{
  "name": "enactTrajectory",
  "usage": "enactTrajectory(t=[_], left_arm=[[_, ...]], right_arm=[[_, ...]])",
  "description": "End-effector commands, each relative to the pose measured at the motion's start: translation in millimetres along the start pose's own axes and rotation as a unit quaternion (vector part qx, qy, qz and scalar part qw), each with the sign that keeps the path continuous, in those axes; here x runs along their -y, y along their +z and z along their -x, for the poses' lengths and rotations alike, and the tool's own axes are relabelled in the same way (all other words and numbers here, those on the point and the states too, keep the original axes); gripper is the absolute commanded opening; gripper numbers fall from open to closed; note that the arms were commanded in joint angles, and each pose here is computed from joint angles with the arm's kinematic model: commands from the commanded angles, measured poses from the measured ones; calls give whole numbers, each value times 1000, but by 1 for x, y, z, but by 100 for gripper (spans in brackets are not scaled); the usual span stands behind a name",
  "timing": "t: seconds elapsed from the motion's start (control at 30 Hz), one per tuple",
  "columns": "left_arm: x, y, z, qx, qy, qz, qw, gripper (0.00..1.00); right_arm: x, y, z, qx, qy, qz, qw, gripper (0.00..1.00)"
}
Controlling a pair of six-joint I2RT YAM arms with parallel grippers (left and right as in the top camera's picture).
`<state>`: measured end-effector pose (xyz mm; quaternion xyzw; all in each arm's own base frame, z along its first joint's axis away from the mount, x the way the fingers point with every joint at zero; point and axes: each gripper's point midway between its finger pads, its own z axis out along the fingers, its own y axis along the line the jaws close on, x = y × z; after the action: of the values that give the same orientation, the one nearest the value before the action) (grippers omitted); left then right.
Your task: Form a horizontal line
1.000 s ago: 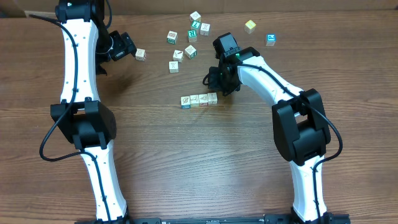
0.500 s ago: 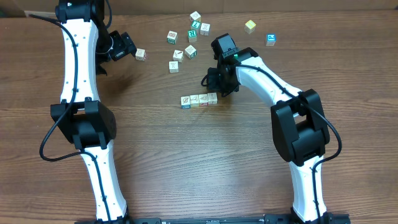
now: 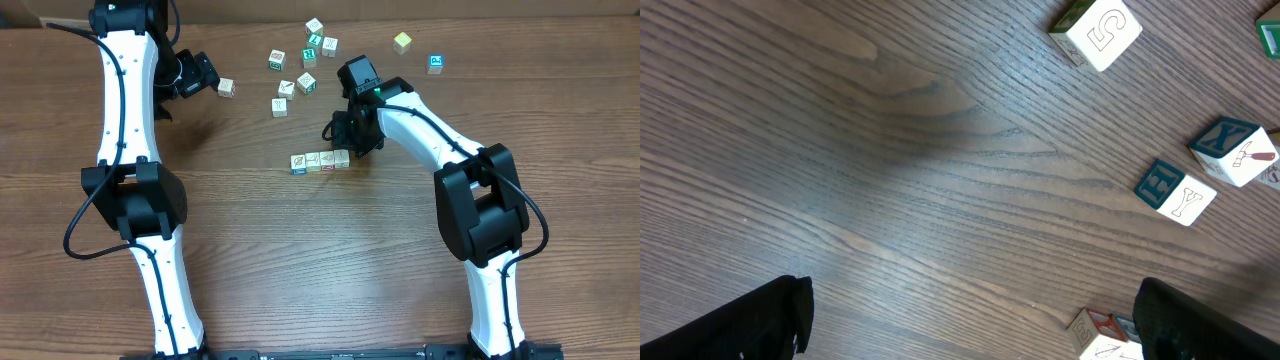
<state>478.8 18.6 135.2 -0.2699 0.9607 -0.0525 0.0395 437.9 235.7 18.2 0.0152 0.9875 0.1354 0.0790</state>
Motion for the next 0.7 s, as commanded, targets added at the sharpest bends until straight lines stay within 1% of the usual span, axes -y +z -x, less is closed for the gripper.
enactTrajectory(t=[0.0,0.67], left_arm=[[3,-10,3,13,5,-11,1000,99],[4,-10,2,12,5,-11,1000,100]], right_arm=[[-5,-5,-1,2,-7,5,1000,4],[-3,-5,-4,-5,-5,1,1000,4]])
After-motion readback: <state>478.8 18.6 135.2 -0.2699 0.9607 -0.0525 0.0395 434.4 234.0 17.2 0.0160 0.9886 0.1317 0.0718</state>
